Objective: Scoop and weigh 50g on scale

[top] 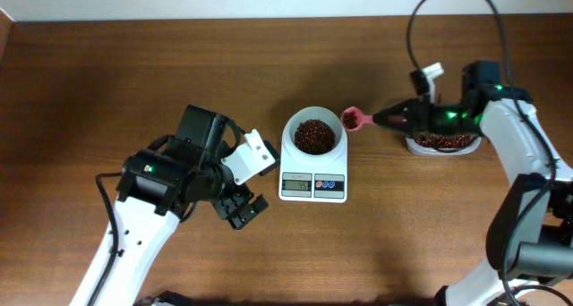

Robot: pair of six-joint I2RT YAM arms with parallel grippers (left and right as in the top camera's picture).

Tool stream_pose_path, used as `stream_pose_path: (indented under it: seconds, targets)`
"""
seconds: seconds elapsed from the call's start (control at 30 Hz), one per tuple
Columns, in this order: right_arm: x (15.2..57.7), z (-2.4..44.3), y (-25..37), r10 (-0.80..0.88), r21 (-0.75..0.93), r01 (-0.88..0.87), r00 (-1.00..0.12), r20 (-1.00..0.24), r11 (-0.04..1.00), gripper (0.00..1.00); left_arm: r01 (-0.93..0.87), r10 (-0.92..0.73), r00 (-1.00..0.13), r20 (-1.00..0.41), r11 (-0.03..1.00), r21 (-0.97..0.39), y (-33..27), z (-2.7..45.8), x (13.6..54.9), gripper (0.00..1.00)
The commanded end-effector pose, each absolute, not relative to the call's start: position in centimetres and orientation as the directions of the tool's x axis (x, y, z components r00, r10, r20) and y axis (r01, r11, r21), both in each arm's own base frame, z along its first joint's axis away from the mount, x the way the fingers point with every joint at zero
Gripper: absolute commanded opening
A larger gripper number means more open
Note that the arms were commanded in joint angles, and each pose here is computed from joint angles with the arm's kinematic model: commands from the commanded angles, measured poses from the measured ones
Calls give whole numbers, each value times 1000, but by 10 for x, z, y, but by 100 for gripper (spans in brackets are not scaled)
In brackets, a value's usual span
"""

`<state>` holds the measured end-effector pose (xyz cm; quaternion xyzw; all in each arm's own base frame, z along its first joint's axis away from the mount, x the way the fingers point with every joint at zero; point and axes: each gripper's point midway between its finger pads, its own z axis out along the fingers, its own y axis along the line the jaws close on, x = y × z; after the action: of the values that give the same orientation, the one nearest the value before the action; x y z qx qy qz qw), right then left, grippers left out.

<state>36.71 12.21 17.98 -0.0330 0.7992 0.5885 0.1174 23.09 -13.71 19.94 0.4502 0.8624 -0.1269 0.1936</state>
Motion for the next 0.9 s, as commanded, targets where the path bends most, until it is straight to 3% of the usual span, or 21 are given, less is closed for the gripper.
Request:
stream_pose_path:
  seconds: [0.0,0.13,0.27,0.87]
  targets:
    - [357,194,142,35,930,-248,-963,-267,271,4,834,731,-506,-458,550,-42,-138,201,230,99]
    - [356,193,152,5,921,-277,-957,-289,274,4,834,731,-506,-458,550,-42,-138,201,230,99]
    - [358,181,149,-5,899,-275,-957,-291,341,4,834,731,-506,-458,550,-42,-138,201,230,99]
    - [364,181,157,-33,871,-349,-932,-361,347,4,834,731,-506,-458,550,-42,-138,201,230,99]
